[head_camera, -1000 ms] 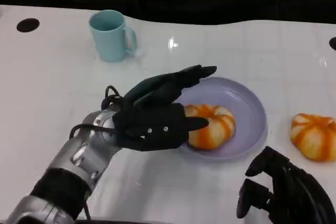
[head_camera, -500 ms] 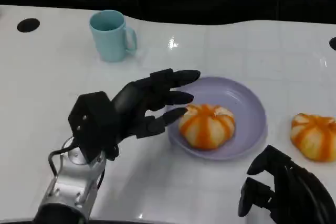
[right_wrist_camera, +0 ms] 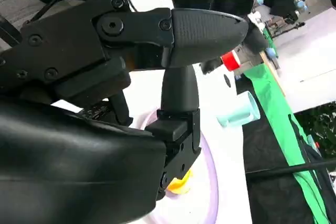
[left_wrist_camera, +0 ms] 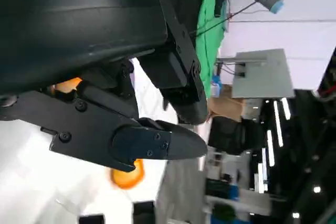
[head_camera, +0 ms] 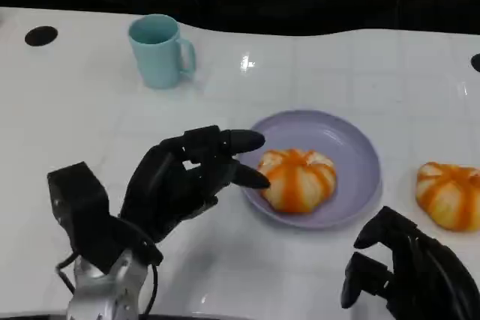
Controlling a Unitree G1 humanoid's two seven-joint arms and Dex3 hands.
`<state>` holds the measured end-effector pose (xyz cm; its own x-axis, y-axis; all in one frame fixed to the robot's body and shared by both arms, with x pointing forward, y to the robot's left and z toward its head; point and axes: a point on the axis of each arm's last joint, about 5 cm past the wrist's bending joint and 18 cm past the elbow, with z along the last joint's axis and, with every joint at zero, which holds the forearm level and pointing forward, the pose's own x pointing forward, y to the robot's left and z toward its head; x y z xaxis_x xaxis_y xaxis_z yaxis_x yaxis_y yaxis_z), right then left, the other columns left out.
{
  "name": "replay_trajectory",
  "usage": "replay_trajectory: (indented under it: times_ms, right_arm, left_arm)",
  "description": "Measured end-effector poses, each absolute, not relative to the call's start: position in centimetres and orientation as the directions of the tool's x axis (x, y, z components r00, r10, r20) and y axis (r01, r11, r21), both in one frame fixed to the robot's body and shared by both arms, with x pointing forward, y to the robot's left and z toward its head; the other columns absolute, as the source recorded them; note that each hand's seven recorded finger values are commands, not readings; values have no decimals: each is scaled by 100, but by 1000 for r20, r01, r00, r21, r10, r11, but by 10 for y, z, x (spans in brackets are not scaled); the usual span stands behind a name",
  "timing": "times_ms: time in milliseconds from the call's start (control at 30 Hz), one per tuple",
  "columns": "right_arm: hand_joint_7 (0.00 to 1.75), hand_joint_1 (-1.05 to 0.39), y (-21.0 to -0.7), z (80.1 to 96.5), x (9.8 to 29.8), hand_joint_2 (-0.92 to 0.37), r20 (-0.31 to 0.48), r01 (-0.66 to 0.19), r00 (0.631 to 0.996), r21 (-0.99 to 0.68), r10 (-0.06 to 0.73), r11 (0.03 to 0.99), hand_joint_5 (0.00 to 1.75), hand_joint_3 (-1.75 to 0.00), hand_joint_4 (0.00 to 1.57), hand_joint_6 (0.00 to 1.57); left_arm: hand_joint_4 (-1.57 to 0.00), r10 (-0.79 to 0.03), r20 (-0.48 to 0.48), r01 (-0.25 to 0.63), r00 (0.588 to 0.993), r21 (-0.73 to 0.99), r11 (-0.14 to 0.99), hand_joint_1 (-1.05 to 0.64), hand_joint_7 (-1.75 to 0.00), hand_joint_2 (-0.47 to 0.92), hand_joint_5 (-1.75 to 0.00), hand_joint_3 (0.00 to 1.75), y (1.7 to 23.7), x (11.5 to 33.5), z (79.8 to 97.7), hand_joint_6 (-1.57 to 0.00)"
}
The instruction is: Grasp the bread from the table and place it into the plate.
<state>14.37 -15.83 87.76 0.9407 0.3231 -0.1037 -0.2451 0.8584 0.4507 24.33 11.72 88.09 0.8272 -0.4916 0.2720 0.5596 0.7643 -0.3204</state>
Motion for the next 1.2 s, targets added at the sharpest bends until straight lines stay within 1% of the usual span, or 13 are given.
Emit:
replay_trajectory:
  times_ms: [67, 167, 267, 400, 567, 733, 933, 1200]
  right_arm:
    - [175, -55, -158, 878, 144, -92, -104, -245, 941, 450, 323, 859, 175, -49, 79, 48]
    - [175, -55, -158, 877, 144, -92, -105, -245, 941, 450, 323, 859, 175, -50, 78, 48]
    - [175, -55, -158, 878, 144, -92, -105, -245, 940, 450, 323, 859, 175, -50, 78, 48]
    - [175, -55, -158, 878, 144, -92, -107, -245, 940, 450, 325, 859, 175, -50, 78, 48]
    - [175, -54, -158, 878, 144, -92, -108, -245, 940, 450, 325, 859, 175, -50, 79, 48]
    - [175, -55, -159, 878, 144, -92, -107, -245, 940, 451, 324, 858, 175, -50, 78, 47]
    - [175, -54, -159, 878, 144, -92, -112, -245, 938, 455, 328, 856, 175, -50, 77, 47]
    - [175, -53, -159, 879, 144, -92, -113, -244, 938, 461, 329, 853, 175, -52, 77, 48]
  left_arm:
    - [-72, -482, 269, 551, 834, -360, 753, -67, -101, 92, -144, 26, 118, 239, 880, -76]
    - [-67, -473, 255, 537, 844, -401, 742, -66, -124, 92, -166, 28, 120, 231, 878, -68]
    - [-68, -457, 247, 520, 854, -430, 738, -65, -135, 92, -173, 28, 124, 224, 875, -65]
    - [-71, -432, 249, 499, 867, -455, 738, -65, -149, 92, -175, 29, 128, 216, 874, -61]
    - [-71, -419, 221, 471, 881, -494, 731, -62, -155, 92, -175, 29, 135, 206, 871, -58]
    - [-73, -403, 213, 451, 890, -534, 715, -59, -159, 92, -175, 28, 144, 196, 871, -58]
    - [-75, -387, 185, 419, 904, -567, 709, -56, -173, 92, -175, 34, 149, 182, 865, -52]
    - [-79, -372, 176, 401, 911, -583, 707, -52, -175, 92, -175, 38, 156, 171, 859, -54]
